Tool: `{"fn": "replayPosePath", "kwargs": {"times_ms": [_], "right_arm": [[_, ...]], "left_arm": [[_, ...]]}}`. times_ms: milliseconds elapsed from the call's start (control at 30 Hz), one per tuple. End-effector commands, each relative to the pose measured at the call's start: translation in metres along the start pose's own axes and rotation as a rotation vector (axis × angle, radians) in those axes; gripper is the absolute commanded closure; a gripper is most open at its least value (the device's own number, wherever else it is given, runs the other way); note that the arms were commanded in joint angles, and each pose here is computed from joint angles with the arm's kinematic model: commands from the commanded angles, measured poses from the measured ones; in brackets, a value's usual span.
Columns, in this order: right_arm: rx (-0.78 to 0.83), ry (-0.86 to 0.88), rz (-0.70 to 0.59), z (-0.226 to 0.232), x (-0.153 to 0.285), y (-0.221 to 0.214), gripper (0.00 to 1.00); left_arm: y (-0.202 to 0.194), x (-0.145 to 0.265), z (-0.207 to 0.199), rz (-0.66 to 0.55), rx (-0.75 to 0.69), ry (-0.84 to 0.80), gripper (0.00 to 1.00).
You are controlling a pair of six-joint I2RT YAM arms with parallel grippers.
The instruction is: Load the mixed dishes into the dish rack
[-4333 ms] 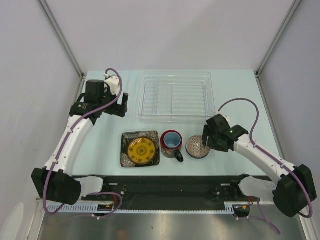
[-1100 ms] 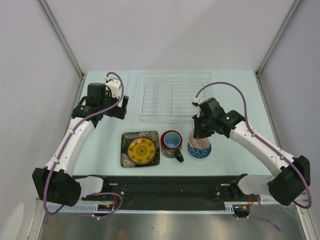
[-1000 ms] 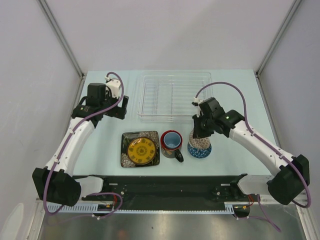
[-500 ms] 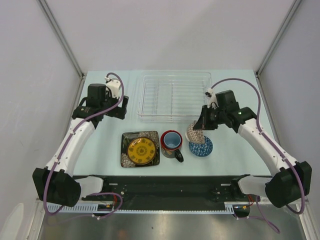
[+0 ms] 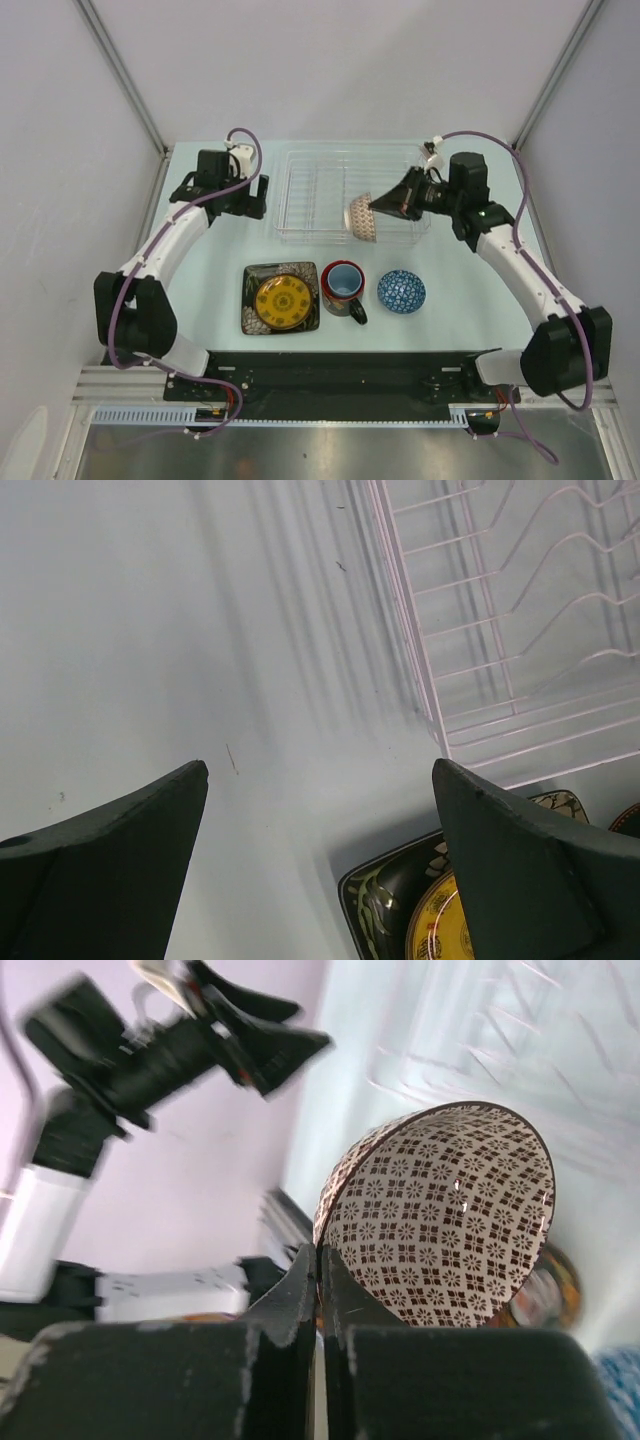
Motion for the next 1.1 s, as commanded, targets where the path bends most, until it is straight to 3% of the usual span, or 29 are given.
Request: {"fn": "replayPosePath", "kwargs": {"times_ms": [0,67,233,533,567,800,1067], "right_arm": [[0.005,0.334,-0.087,0.044,-0.018,0.045,1.00],[0.016,0.409,-0.120,0.046,-0.025,0.059,1.00],[-0.129,0.482,-0.122,0.017,-0.075,0.090,1.00],[-0.155,0.652,-0.156,0.012,-0.148,0.140,1.00],[-0.198,0.648,-0.145,-0.005,-0.166,0.141,1.00],[-0.244,0.662,-0.093,-0.007,-0.224,0.136,1.00],[-0.268,0.575,-0.065,-0.038,-0.250,0.120,1.00]], "left_arm": [[0.030,0.017,0.004,-0.133,0.041,-0.021,0.00],[0.029,0.022,0.006,-0.147,0.052,-0.039,0.00],[0.025,0.040,0.024,-0.165,0.074,-0.023,0.00],[0.007,0.048,0.040,-0.141,0.077,0.007,0.00],[0.006,0.049,0.041,-0.140,0.077,0.008,0.00],[0.001,0.049,0.041,-0.131,0.063,0.014,0.00],[-0.003,0.053,0.049,-0.131,0.084,0.030,0.00]]}}
Point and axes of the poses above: each gripper's point midway between its finger pads, its own x axis back along the fingers, its own z axis along the line the jaws close on, y = z × x, the point moved 9 cm from there along x, back along the fingers, and after that the axes turned 3 degrees about -x, right-handed, at the moved point
